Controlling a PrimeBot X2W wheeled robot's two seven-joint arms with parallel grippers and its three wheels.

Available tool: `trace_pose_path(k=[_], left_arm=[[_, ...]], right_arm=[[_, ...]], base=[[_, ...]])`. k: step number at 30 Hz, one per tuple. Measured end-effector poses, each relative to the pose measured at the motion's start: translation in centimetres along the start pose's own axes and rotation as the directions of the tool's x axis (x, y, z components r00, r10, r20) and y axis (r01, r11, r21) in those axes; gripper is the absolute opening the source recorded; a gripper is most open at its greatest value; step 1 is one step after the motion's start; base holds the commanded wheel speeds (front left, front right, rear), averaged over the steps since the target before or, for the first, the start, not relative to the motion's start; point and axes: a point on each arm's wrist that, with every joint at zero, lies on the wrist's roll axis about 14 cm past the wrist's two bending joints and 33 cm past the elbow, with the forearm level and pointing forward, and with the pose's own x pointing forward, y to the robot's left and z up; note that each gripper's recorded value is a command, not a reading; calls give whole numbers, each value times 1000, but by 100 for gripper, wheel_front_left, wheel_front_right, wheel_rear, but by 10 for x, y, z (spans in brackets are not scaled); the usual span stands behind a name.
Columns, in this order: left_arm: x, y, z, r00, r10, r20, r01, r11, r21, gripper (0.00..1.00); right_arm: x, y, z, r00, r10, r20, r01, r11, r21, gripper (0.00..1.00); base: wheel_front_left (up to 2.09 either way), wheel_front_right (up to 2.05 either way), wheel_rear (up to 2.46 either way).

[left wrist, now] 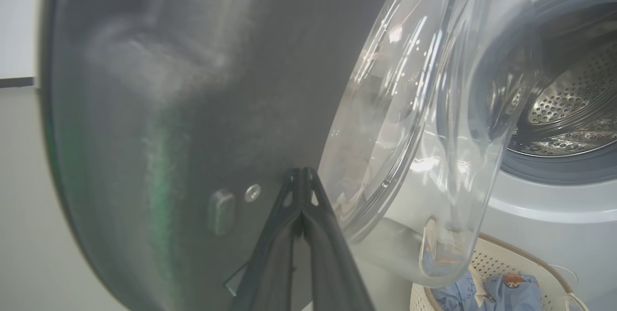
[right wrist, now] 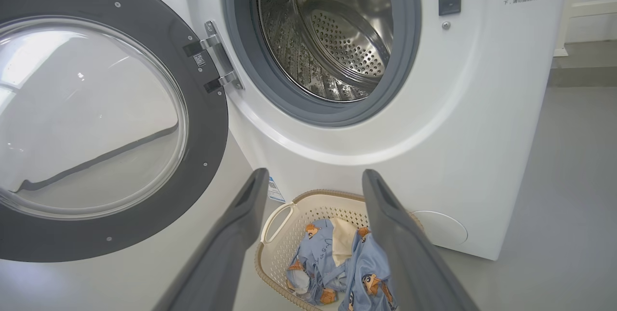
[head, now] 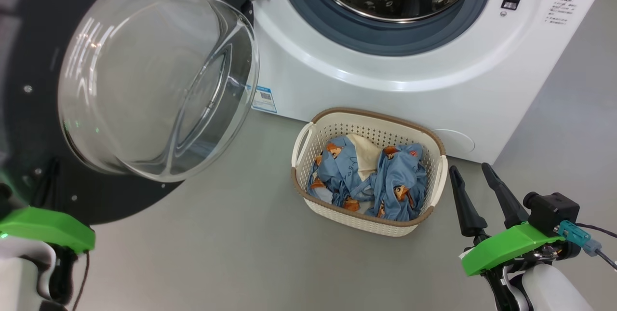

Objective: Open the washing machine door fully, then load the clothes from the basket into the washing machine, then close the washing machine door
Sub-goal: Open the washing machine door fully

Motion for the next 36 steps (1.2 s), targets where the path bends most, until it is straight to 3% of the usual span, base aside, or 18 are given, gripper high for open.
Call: trace_pose_path(k=[12, 36], left_arm=[[21, 30, 12, 996, 85, -28, -85, 996, 29, 0], [21, 28, 23, 998, 60, 5, -60, 998, 11, 0]], right_arm=[[9, -2, -12, 1000, 4, -23, -4, 1000, 21, 100], [11, 1, 5, 1000, 7, 16, -7, 1000, 6, 100]], base=[[0, 0, 0], [0, 0, 0]])
